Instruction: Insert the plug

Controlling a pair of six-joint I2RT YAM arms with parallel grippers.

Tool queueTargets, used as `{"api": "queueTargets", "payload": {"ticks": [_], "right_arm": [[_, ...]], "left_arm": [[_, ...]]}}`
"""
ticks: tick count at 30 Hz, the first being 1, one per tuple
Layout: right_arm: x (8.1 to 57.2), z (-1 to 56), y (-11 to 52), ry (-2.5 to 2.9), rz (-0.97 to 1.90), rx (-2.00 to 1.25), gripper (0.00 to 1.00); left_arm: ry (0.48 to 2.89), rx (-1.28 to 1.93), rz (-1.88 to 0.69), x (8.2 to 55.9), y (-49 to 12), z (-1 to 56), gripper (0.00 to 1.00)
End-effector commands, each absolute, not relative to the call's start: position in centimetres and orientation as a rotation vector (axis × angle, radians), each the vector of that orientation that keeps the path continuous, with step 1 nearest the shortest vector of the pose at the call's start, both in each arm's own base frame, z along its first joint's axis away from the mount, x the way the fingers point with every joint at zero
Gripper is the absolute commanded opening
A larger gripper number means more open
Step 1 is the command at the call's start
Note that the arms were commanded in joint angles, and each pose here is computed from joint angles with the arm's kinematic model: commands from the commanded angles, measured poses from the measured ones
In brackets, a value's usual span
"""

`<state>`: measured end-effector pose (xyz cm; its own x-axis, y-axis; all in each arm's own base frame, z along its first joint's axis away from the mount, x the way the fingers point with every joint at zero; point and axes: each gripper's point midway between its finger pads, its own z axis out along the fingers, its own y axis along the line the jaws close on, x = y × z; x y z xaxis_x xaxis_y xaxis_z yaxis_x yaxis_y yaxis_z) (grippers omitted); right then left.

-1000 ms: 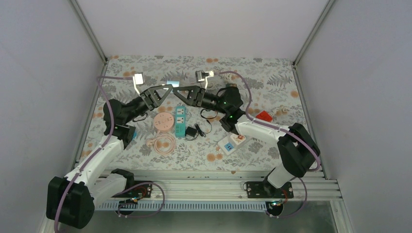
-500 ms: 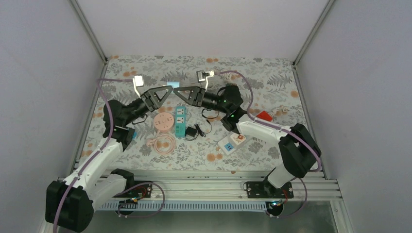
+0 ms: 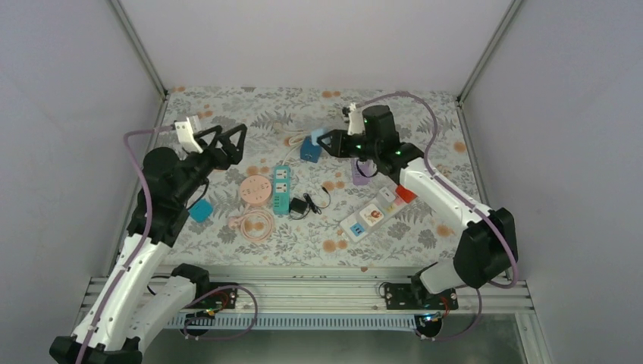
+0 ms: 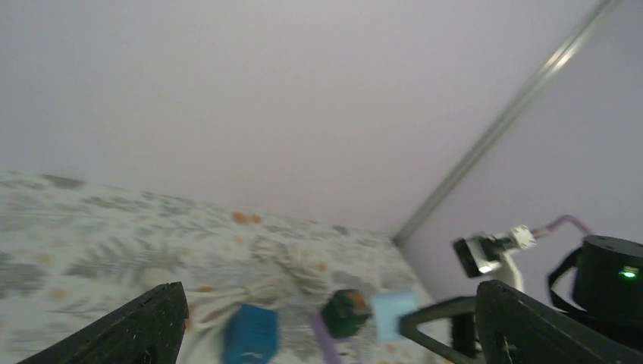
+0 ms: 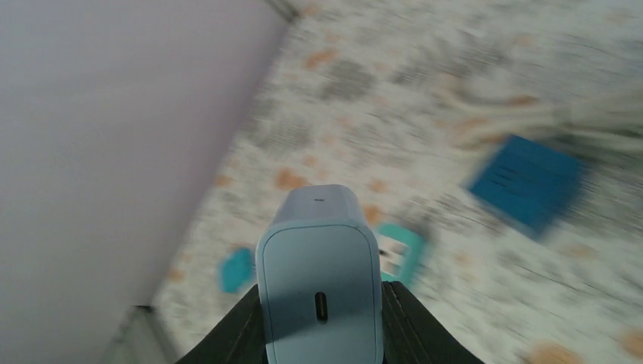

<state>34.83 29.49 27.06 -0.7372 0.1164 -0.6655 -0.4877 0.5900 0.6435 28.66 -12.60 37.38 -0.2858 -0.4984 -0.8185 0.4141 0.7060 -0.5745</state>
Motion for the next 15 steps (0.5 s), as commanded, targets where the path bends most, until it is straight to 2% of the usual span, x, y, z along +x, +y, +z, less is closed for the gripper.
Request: {"api": "queueTargets", "payload": {"ticks": [1,5,11,15], "right_arm": [[34.9,21.0,23.0,2.388,0.666,-0.296,0.21],[35.3,17.8,18.3,2.511,0.382,-0.195,0.21],[35.6,14.9,13.4,2.601,0.13,-0.116,0.24],[36.5,13.2,12.1,2.646,0.066,-0.106,0.24]], "left_arm": [[1.727,-0.089,-0.531,29.0,-8.8,34.9,0.94],[1.719,-0.12,-0.429,28.8,-7.2,35.0,0.95],[1.768,-0.14,-0.352,29.0,-6.3,34.7,0.95],[1.799,-0.12,-0.32,29.4,-6.3,34.4,0.95]]}}
